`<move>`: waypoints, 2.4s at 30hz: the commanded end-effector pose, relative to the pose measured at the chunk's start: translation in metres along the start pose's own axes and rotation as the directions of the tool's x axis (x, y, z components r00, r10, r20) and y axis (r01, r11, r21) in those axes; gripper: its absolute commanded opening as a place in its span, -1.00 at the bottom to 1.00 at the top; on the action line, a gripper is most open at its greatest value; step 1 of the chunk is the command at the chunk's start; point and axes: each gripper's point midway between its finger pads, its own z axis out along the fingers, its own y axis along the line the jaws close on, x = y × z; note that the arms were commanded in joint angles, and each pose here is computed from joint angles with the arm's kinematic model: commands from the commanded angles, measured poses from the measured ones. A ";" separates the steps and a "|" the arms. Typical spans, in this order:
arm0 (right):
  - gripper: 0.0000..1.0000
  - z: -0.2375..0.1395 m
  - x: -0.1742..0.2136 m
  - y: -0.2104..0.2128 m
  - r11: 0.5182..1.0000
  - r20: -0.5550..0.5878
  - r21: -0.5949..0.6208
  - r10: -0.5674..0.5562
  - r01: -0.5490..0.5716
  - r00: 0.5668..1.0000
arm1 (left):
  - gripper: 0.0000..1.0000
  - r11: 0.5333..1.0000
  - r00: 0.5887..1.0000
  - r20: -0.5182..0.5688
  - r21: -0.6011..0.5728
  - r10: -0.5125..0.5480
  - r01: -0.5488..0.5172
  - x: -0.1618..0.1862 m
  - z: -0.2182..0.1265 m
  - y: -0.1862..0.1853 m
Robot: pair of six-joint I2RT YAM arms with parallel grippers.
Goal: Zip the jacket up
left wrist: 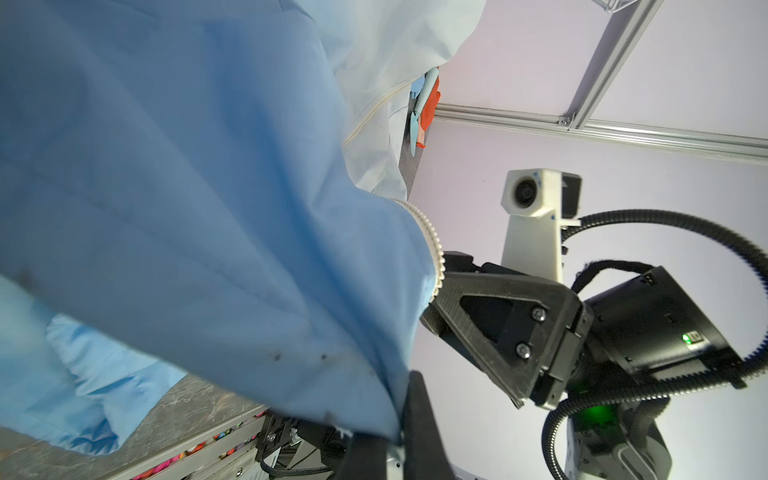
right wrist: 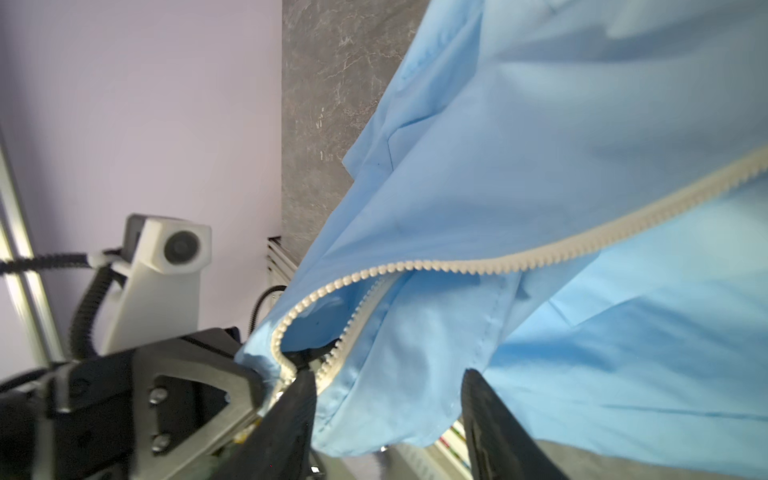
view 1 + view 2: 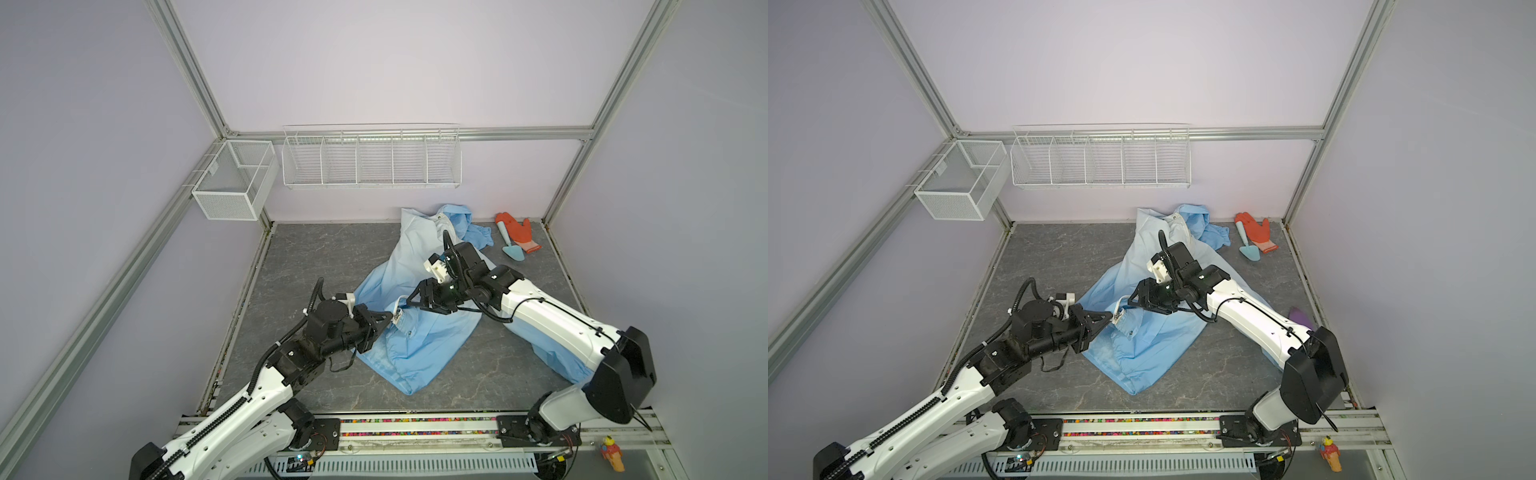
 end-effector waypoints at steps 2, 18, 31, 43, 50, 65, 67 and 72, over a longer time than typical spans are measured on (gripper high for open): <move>0.42 -0.004 0.013 0.006 0.950 -0.069 -0.109 0.288 -0.294 0.955 | -1.00 0.997 0.999 -0.016 0.065 0.033 -0.032 0.004 0.000 -0.010; 0.74 0.013 0.022 0.015 0.774 -0.074 -0.260 0.581 -0.578 0.811 | -1.00 0.998 0.999 -0.041 0.068 0.011 -0.008 0.008 0.000 -0.007; 0.78 0.025 0.010 0.038 0.749 -0.056 -0.365 0.575 -0.553 0.816 | -1.00 0.997 0.999 -0.051 0.071 -0.009 0.013 0.009 0.001 -0.009; 0.22 0.010 0.011 0.036 0.754 -0.011 -0.395 0.568 -0.525 0.823 | -1.00 0.998 0.999 -0.034 0.058 -0.024 0.026 0.007 -0.002 -0.006; -0.17 -0.001 0.014 0.034 0.760 0.003 -0.395 0.563 -0.516 0.827 | -1.00 0.997 0.999 -0.025 0.068 -0.032 0.033 0.004 0.000 -0.008; -0.32 0.000 0.008 0.049 0.773 -0.025 -0.426 0.508 -0.469 0.861 | -1.00 0.994 0.999 -0.022 0.106 -0.038 0.040 0.002 0.006 -0.024; -0.36 0.002 0.009 0.048 0.781 -0.026 -0.417 0.501 -0.465 0.865 | -1.00 0.993 0.999 -0.020 0.111 -0.039 0.041 0.001 0.006 -0.025; -0.48 -0.002 0.007 0.065 0.794 -0.036 -0.437 0.453 -0.422 0.891 | -1.00 0.993 0.999 -0.024 0.110 -0.044 0.047 0.001 0.009 -0.026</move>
